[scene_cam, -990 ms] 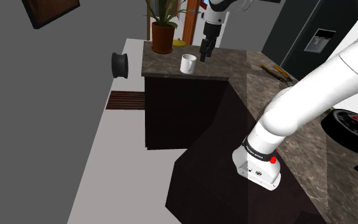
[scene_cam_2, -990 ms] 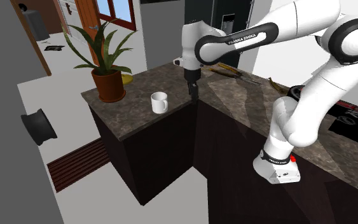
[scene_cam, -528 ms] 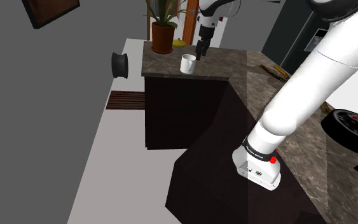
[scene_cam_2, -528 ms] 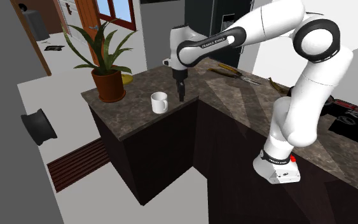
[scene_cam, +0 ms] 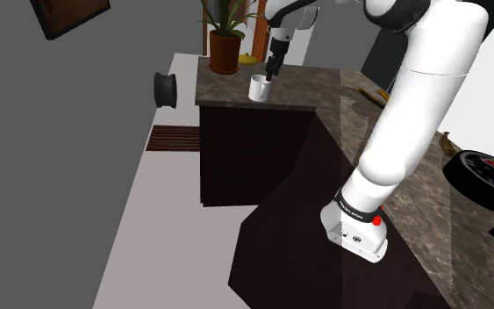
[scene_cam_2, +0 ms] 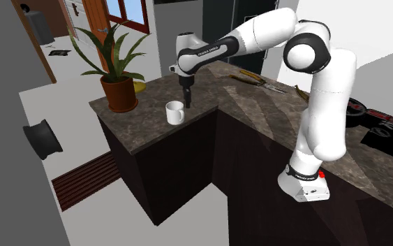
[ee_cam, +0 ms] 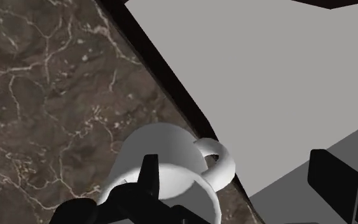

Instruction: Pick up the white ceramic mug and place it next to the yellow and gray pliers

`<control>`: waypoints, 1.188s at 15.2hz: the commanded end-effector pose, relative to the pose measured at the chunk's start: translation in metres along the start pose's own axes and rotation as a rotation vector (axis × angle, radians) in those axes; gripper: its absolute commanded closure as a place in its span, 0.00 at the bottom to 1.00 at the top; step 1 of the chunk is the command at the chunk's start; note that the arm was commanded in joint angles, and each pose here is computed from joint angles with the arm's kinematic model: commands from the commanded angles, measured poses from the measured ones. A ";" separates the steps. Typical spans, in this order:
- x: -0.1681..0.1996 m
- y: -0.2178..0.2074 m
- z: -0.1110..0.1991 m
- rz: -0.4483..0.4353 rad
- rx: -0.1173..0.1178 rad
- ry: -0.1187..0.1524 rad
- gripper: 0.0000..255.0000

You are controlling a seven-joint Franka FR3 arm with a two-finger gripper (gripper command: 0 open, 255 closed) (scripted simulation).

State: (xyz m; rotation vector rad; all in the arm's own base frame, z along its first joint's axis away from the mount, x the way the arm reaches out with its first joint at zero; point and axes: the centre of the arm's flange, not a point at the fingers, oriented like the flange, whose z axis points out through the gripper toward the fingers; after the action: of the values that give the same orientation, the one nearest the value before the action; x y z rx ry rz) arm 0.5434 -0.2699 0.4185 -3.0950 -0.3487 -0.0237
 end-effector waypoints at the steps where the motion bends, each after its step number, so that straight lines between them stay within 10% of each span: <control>1: 0.014 0.021 0.006 -0.007 -0.003 0.008 0.00; 18: 0.059 0.093 0.070 -0.026 -0.012 0.032 0.00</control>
State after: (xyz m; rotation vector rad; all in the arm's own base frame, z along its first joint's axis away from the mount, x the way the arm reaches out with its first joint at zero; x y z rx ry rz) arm 0.6232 -0.3458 0.3482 -3.0982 -0.3885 -0.0760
